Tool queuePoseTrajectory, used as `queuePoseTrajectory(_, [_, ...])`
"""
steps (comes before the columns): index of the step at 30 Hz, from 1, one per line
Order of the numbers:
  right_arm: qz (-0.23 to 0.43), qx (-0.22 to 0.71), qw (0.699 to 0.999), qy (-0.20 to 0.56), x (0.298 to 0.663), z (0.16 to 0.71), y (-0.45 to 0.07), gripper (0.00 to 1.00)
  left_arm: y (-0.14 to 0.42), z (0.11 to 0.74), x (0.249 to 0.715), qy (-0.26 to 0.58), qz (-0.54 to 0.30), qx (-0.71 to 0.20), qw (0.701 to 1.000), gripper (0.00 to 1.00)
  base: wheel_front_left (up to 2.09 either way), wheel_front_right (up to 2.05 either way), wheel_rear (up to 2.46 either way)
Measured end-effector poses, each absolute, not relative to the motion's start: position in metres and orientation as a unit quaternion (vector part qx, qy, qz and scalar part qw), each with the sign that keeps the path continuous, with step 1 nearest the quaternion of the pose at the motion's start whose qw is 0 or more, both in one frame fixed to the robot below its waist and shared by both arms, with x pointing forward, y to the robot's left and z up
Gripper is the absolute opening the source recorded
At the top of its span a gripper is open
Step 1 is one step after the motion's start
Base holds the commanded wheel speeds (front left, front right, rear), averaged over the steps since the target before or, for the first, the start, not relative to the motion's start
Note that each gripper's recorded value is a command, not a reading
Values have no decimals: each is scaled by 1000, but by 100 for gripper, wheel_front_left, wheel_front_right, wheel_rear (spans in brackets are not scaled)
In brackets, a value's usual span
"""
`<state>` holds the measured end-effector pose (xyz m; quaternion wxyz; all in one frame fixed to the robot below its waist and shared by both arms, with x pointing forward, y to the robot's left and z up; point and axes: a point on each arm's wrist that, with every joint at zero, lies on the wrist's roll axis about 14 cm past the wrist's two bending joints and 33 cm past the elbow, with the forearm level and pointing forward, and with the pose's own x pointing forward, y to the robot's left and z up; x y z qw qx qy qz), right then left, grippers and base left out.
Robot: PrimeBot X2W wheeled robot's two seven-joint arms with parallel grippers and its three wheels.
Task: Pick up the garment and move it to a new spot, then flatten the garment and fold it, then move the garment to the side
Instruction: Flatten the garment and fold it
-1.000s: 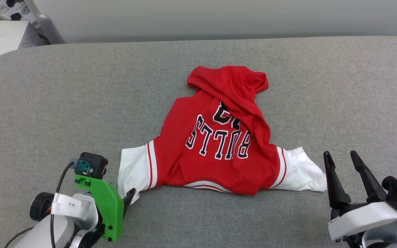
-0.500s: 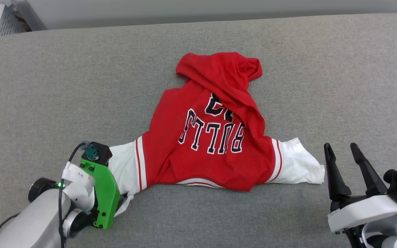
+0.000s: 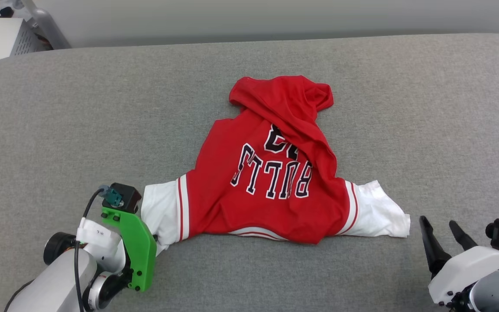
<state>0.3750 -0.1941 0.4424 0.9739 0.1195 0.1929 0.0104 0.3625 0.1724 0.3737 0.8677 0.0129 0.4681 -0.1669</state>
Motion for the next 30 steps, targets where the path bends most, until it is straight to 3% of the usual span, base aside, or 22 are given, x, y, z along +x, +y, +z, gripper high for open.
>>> queuePoseTrajectory(6, [35, 118, 941, 314, 364, 406, -188, 100, 172, 398, 364, 423, -161, -4, 892, 0, 0, 0, 0])
queuePoseTrajectory(11, [78, 89, 924, 365, 373, 397, -173, 100, 175, 412, 366, 402, -159, -4, 902, 0, 0, 0, 0])
queuePoseTrajectory(18, [125, 47, 895, 425, 384, 380, -154, 100, 176, 414, 367, 399, -158, -5, 903, 0, 0, 0, 0])
queuePoseTrajectory(23, [143, 30, 857, 495, 377, 356, -146, 100, 180, 408, 368, 404, -152, -8, 902, 0, 0, 0, 0])
queuePoseTrajectory(24, [146, 28, 852, 502, 376, 355, -144, 50, 180, 407, 368, 405, -151, -9, 902, 0, 0, 0, 0])
queuePoseTrajectory(26, [149, 25, 845, 513, 376, 353, -143, 12, 182, 406, 368, 404, -148, -10, 903, 0, 0, 0, 0])
queuePoseTrajectory(27, [149, 26, 844, 515, 376, 353, -143, 0, 182, 406, 368, 404, -147, -10, 903, 0, 0, 0, 0])
queuePoseTrajectory(30, [147, 29, 845, 513, 377, 355, -144, 0, 183, 409, 369, 395, -146, -11, 907, 0, 0, 0, 0])
